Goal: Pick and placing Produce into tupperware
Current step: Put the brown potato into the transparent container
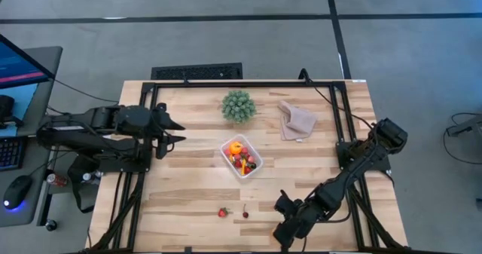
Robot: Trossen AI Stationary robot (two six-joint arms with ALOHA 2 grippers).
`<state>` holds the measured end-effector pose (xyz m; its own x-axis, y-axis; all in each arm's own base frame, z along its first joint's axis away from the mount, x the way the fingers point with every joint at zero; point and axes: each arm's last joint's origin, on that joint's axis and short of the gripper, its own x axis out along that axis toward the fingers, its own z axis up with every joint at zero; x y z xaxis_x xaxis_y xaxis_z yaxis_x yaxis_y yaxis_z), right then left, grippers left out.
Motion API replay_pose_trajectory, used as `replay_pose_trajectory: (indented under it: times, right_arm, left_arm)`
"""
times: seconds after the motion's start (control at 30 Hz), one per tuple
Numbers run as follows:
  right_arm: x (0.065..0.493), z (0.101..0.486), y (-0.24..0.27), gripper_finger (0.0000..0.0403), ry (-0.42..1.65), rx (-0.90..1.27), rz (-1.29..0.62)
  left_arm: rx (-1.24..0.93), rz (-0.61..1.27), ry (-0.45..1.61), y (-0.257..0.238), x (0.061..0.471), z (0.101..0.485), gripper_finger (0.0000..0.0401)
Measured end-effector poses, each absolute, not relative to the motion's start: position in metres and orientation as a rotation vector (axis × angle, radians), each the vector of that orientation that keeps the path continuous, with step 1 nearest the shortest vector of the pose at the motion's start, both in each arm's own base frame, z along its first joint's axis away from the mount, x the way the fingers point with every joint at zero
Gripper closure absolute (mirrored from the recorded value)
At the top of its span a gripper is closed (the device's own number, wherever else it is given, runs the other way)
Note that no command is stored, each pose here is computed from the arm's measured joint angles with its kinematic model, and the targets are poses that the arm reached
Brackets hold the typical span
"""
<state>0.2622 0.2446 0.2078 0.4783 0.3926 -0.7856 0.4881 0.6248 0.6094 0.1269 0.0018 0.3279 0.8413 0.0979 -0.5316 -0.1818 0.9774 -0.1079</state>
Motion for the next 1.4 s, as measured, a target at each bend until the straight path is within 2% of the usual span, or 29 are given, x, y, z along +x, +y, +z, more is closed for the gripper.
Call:
replay_pose_trajectory:
  times: [0.13, 0.23, 0.4, 0.5, 0.6, 0.7, 0.83, 1.0, 1.23, 1.4]
  right_arm:
    - [0.270, 0.208, 0.254, 0.0210, 1.119, 0.936, -0.096]
    - [0.286, 0.210, 0.275, 0.0219, 1.110, 0.930, -0.036]
    - [0.296, 0.209, 0.298, 0.0230, 1.237, 0.807, -0.067]
    - [0.296, 0.220, 0.300, 0.0233, 1.246, 0.808, -0.092]
    - [0.288, 0.225, 0.294, 0.0233, 1.293, 0.816, -0.193]
    - [0.274, 0.225, 0.287, 0.0234, 1.376, 0.827, -0.389]
    - [0.268, 0.225, 0.286, 0.0232, 1.413, 0.885, -0.497]
    - [0.273, 0.226, 0.282, 0.0233, 1.401, 0.882, -0.491]
    - [0.281, 0.227, 0.280, 0.0231, 1.381, 0.823, -0.381]
    - [0.291, 0.227, 0.271, 0.0196, 1.389, 0.815, -0.360]
  left_arm:
    - [-0.157, 0.149, 0.559, 0.002, 0.126, 0.327, 0.0237]
    - [-0.156, 0.149, 0.564, 0.002, 0.126, 0.327, 0.0237]
    - [-0.135, 0.144, 0.568, 0.002, 0.125, 0.327, 0.0237]
    - [-0.105, 0.143, 0.569, 0.002, 0.126, 0.327, 0.0237]
    - [-0.089, 0.141, 0.555, 0.002, 0.127, 0.328, 0.0237]
    - [-0.087, 0.139, 0.541, 0.002, 0.130, 0.329, 0.0237]
    - [-0.089, 0.141, 0.547, 0.002, 0.131, 0.328, 0.0237]
    - [-0.119, 0.143, 0.553, 0.002, 0.132, 0.327, 0.0237]
    - [-0.139, 0.147, 0.554, 0.002, 0.132, 0.327, 0.0237]
    - [-0.148, 0.149, 0.553, 0.002, 0.132, 0.327, 0.0237]
